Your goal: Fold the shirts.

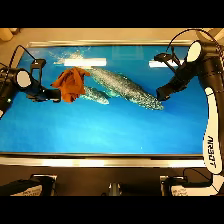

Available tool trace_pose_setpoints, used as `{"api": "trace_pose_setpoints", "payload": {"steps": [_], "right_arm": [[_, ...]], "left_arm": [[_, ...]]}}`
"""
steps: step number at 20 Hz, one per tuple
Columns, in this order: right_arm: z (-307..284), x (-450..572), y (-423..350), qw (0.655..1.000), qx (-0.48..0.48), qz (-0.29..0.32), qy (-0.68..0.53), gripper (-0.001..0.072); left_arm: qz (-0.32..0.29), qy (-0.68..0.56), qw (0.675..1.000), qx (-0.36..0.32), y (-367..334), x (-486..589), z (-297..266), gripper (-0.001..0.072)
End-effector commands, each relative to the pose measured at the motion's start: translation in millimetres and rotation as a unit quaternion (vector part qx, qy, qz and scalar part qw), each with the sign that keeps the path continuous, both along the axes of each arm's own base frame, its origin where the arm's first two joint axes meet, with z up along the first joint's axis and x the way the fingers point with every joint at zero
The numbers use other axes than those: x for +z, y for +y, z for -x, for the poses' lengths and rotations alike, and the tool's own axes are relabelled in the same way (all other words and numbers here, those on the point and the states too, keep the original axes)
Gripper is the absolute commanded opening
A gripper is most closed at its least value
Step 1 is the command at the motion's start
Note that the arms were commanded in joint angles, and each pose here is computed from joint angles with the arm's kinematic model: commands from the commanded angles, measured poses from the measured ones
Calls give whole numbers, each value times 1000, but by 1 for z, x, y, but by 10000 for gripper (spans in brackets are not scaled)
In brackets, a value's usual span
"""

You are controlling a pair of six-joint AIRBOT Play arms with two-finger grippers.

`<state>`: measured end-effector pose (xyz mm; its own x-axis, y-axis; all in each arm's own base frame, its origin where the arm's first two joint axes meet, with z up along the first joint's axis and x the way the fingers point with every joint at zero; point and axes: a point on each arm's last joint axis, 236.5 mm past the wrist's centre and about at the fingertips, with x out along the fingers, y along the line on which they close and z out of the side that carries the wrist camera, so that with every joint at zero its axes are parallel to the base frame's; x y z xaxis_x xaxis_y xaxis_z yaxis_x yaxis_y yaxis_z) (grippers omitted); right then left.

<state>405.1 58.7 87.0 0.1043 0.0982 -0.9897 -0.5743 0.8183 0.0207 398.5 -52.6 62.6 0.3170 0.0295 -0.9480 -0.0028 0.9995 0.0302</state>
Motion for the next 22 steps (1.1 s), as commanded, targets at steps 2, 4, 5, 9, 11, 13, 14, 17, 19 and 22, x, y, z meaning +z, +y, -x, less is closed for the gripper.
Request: {"api": "trace_pose_setpoints", "payload": {"steps": [2, 4, 5, 9, 11, 13, 14, 17, 19, 22], "right_arm": [[0, 0, 0, 1000, 1, 0, 0, 676], [0, 0, 0, 1000, 1, 0, 0, 676], [0, 0, 0, 1000, 1, 0, 0, 676], [0, 0, 0, 1000, 1, 0, 0, 676], [0, 0, 0, 1000, 0, 0, 0, 676], [0, 0, 0, 1000, 0, 0, 0, 676], [0, 0, 0, 1000, 1, 0, 0, 676], [-16, 3, 2, 999, 3, -3, -35, 676], [-41, 9, 4, 996, 2, -8, -89, 676], [-52, 12, 4, 994, 0, -7, -113, 676]], "left_arm": [[0, 0, 1000, 0, 0, 0, 0, 687], [0, 0, 1000, 0, 0, 0, 0, 687], [0, 0, 1000, 0, 0, 0, 0, 687], [0, 0, 1000, 0, 0, 0, 0, 687], [0, 0, 1000, 0, 0, 0, 0, 687], [0, 0, 1000, 0, 0, 0, 0, 687], [0, 0, 1000, 0, 0, 0, 0, 687], [9, -45, 999, -5, -5, 4, -23, 687], [16, -87, 996, -10, -10, 11, -42, 687], [30, -126, 992, -11, -17, 20, -59, 687]]}}
